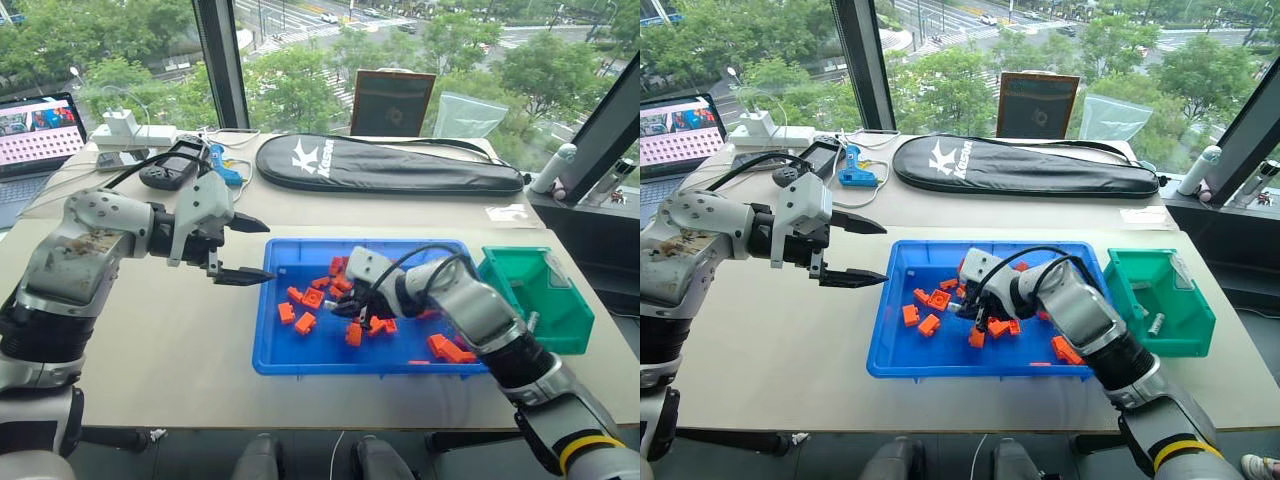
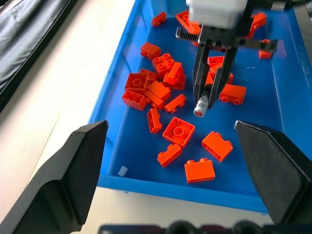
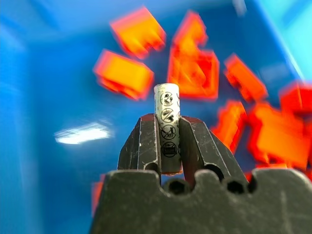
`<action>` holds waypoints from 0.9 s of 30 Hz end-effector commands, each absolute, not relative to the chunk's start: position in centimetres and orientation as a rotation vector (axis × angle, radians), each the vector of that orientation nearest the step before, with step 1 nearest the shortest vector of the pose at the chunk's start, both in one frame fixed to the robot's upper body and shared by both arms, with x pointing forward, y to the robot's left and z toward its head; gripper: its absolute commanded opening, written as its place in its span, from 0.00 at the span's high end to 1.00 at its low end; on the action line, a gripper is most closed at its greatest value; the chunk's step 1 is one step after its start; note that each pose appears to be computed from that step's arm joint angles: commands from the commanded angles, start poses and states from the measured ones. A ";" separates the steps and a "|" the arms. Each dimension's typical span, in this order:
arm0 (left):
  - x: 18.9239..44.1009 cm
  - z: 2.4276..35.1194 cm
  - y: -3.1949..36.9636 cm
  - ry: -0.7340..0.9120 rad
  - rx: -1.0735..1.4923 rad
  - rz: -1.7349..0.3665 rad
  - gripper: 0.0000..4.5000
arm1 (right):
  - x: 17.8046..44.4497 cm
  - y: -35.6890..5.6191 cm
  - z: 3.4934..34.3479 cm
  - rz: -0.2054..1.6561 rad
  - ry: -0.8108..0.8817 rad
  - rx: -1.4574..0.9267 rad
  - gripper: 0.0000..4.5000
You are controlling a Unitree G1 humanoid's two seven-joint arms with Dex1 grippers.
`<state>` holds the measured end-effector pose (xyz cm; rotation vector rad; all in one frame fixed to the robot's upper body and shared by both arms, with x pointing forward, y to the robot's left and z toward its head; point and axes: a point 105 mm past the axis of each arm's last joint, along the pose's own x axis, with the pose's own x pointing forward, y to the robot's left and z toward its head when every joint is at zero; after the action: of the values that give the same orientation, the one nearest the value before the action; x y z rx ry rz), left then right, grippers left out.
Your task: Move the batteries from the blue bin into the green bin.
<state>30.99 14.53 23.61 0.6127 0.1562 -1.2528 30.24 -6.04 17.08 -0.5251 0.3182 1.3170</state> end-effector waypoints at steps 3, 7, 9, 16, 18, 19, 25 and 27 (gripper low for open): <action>30.4 25.5 13.0 0.063 0.542 -1.305 0.00 | 32.9 -15.2 24.4 0.915 0.207 -0.599 0.94; 30.5 26.1 12.1 0.040 0.485 -1.329 0.00 | 34.0 -23.6 25.5 0.555 0.307 -0.692 0.94; 30.7 26.7 11.7 0.007 0.466 -1.327 0.00 | 33.6 -25.8 26.0 0.475 0.324 -0.662 0.94; 32.3 27.0 10.7 -0.088 0.471 -1.225 0.00 | 31.9 -32.6 22.0 0.263 0.511 -0.625 0.94; 32.6 27.0 10.8 -0.094 0.473 -1.198 0.00 | 31.4 -32.9 20.4 0.288 0.561 -0.641 0.94; 32.9 27.0 10.9 -0.099 0.483 -1.179 0.00 | 31.3 -33.1 19.8 0.289 0.570 -0.629 0.94; 33.5 27.3 11.4 -0.131 0.499 -1.114 0.00 | 31.4 -33.1 19.8 0.292 0.532 -0.585 0.57; 33.5 27.3 11.6 -0.137 0.503 -1.102 0.00 | 31.5 -33.1 20.5 0.284 0.508 -0.587 0.42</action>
<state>33.67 11.20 26.16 0.4830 -0.0788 -1.1319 31.17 -32.95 17.72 -0.5638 0.6060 0.3171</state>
